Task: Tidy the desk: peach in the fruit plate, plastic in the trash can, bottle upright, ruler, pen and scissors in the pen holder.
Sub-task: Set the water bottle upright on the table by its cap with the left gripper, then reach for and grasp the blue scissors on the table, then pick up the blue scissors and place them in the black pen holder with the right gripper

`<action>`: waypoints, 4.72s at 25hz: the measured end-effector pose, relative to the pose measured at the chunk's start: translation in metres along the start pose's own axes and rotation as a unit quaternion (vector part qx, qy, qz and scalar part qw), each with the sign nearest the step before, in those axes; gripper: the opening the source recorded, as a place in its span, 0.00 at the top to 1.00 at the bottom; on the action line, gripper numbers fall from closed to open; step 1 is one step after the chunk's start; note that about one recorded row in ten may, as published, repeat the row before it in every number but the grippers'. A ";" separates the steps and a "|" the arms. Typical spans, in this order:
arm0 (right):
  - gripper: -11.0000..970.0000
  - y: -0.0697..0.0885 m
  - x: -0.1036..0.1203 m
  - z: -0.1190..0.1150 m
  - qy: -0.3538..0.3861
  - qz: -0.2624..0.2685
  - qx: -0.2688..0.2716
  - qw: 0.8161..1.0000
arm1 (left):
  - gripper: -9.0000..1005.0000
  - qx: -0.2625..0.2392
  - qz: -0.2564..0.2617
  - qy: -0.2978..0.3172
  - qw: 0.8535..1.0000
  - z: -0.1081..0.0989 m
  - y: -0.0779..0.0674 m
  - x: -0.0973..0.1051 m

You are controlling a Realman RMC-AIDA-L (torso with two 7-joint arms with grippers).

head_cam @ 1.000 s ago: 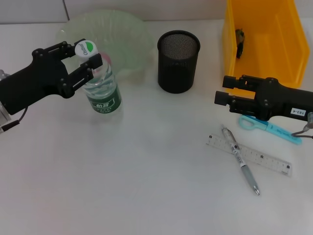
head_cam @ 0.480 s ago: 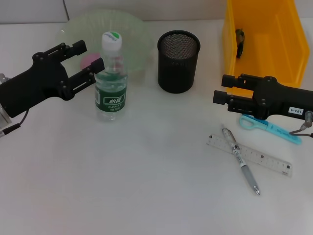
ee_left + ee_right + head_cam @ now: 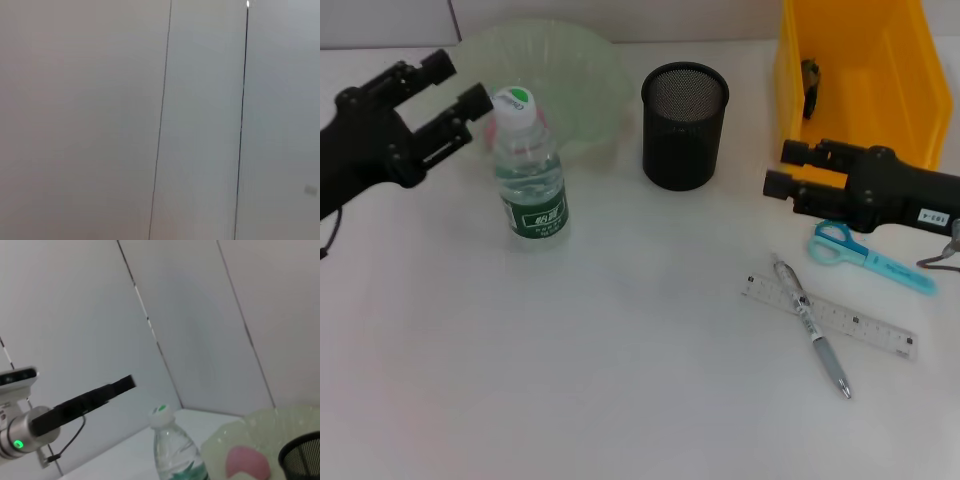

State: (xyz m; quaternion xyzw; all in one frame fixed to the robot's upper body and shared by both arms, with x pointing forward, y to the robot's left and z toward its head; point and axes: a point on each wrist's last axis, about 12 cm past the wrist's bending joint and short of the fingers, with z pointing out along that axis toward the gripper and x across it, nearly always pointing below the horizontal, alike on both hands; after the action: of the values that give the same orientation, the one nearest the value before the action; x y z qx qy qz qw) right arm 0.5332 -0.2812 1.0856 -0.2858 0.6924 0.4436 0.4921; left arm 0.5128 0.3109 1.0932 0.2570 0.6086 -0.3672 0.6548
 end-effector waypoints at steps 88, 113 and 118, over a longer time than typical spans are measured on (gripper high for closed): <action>0.77 -0.016 -0.068 0.045 0.496 -0.096 0.151 0.850 | 0.20 0.207 -0.080 0.242 0.945 0.014 -0.027 0.023; 0.72 -0.039 -0.061 0.111 -0.020 -0.034 0.104 0.994 | 0.20 0.208 -0.080 0.242 0.944 0.015 -0.027 0.023; 0.70 -0.041 -0.057 0.120 0.001 -0.036 0.115 0.993 | 0.20 0.205 -0.081 0.242 0.945 0.013 -0.027 0.024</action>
State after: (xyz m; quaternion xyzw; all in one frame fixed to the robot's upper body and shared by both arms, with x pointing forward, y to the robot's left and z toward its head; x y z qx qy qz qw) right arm 0.6385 -0.1943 1.1112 -0.2529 0.7286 0.3426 0.5365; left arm 0.4990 0.2808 1.0741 0.4159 0.6792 -0.4627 0.3893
